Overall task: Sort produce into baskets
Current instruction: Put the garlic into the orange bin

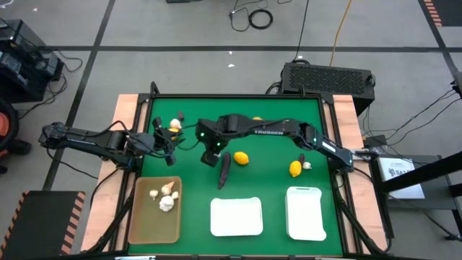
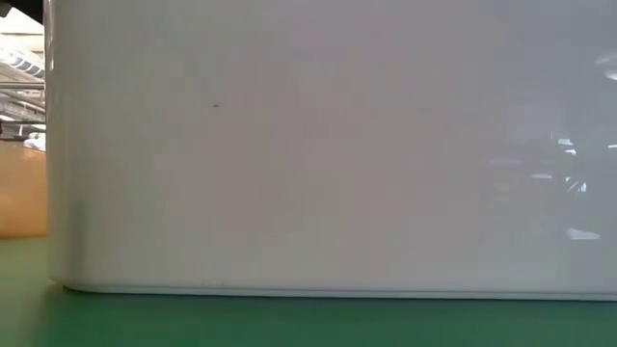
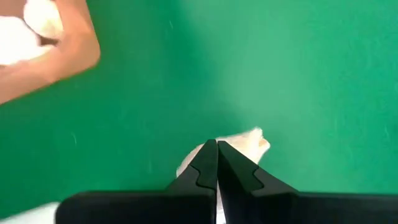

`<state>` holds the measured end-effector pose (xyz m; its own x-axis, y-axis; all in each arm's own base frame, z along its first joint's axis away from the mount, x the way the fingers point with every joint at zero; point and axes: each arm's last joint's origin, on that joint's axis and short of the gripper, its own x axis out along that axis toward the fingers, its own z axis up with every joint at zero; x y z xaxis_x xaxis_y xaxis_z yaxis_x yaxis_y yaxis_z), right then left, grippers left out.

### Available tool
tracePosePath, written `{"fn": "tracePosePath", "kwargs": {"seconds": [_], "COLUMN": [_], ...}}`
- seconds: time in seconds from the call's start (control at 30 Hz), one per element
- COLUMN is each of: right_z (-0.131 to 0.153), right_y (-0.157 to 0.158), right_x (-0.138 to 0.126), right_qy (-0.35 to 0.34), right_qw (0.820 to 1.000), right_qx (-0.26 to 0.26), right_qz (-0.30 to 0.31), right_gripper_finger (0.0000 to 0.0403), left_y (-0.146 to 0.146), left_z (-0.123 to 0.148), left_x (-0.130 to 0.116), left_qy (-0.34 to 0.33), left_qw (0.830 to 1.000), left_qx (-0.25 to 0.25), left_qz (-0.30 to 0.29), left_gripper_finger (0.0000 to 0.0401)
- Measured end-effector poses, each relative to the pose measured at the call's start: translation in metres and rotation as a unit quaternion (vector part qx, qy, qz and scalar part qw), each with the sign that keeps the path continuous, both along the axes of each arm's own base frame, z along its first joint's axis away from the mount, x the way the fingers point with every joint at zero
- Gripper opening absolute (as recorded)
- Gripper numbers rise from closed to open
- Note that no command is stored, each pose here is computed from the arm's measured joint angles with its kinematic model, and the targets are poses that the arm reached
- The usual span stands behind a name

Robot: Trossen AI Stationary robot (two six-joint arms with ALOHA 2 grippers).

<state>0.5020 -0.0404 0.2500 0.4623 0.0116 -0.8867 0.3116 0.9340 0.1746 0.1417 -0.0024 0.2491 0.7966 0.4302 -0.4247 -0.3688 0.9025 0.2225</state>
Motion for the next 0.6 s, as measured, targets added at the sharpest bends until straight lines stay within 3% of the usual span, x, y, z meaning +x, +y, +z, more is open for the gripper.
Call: {"fn": "tracePosePath", "kwargs": {"seconds": [0.27, 0.6], "right_z": [-0.015, -0.037], "right_y": [0.022, 0.024], "right_x": [0.023, 0.027], "right_qy": [-0.07, -0.037], "right_qw": [0.997, 0.998], "right_qx": [-0.03, -0.052], "right_qz": [0.018, 0.008], "right_gripper_finger": [0.0, 0.0], "left_y": [0.0, 0.0], "left_z": [0.0, 0.0], "left_x": [0.0, 0.0], "left_qy": [-0.003, 0.001], "left_qw": [1.0, 1.0], "left_qx": [0.0, 0.002], "left_qz": [0.0, 0.001], "left_gripper_finger": [0.0109, 0.0109]}}
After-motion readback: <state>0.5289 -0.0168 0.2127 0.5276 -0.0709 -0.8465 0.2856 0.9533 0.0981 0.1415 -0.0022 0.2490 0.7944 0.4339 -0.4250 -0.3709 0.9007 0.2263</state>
